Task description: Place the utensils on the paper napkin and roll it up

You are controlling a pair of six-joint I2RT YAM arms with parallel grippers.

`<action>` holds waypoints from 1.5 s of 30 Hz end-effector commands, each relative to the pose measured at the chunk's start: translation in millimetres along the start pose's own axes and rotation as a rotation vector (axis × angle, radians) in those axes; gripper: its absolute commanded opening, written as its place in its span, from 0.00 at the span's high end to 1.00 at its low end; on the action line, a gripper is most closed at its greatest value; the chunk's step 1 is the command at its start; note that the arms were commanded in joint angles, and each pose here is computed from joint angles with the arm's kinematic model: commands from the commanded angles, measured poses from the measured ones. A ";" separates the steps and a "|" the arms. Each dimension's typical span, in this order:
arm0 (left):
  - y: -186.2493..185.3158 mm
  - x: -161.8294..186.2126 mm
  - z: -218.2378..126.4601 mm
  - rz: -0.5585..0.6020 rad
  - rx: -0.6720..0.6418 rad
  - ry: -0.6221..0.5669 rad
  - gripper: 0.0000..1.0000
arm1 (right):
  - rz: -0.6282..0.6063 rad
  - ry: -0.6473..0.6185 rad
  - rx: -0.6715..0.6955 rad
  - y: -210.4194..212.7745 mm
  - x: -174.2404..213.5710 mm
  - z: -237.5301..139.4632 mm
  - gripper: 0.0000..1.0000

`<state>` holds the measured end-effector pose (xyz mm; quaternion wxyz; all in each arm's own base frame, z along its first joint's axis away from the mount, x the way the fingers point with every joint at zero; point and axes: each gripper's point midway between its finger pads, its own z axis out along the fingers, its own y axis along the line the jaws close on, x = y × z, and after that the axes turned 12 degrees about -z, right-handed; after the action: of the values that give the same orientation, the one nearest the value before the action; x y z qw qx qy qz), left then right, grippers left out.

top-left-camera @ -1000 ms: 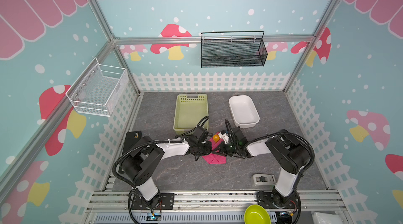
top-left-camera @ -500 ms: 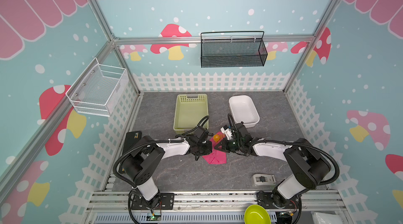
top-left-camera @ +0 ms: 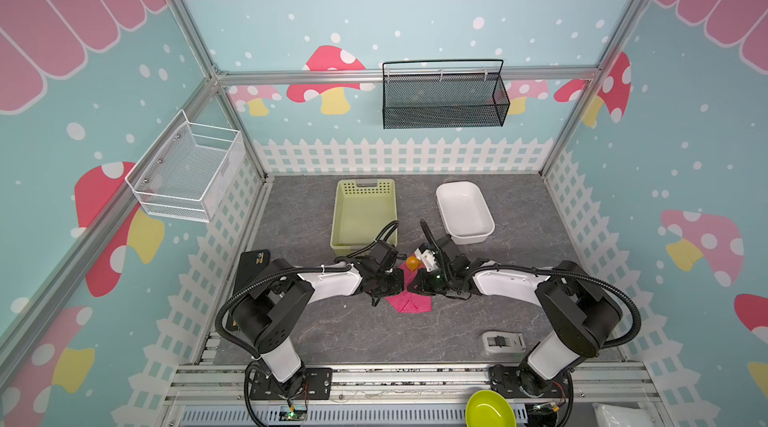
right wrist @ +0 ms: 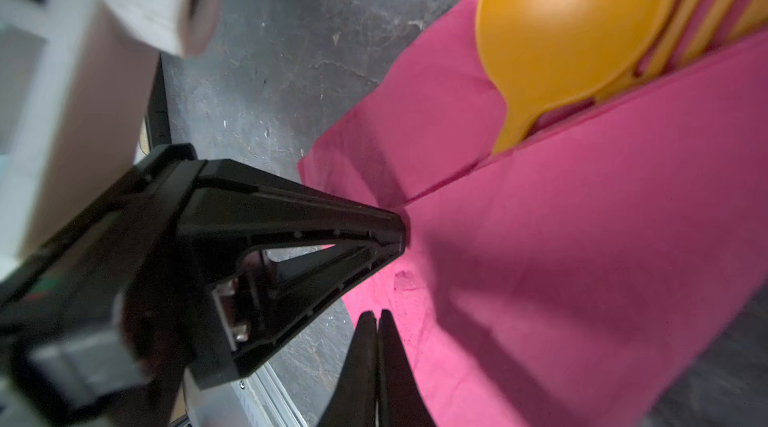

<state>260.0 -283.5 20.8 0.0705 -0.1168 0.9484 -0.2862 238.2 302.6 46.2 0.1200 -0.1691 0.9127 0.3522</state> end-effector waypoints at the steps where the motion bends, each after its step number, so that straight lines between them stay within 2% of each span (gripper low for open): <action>1: 15.0 1.9 3.5 -0.010 -0.053 -0.004 1.00 | -0.002 0.036 0.043 -7.5 7.1 8.1 0.94; 14: 11.2 0.0 -0.3 -0.009 -0.041 -0.014 1.00 | 0.009 0.113 0.142 -33.2 30.0 21.8 0.96; 22: -27.4 -7.4 -13.8 0.021 0.055 -0.025 1.00 | 0.011 0.122 0.156 -36.2 33.4 23.3 0.97; 28: -42.2 -3.6 -4.0 0.036 0.075 0.008 1.00 | 0.009 0.121 0.159 -36.2 33.3 22.8 0.98; 45: -3.5 12.8 35.1 -0.003 -0.012 0.084 1.00 | -0.006 0.097 0.158 -29.5 22.5 17.9 1.00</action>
<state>270.1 -314.9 20.6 0.0629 -0.0974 0.9440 -0.3088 232.8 299.9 19.4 0.0989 -0.1837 0.9293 0.3048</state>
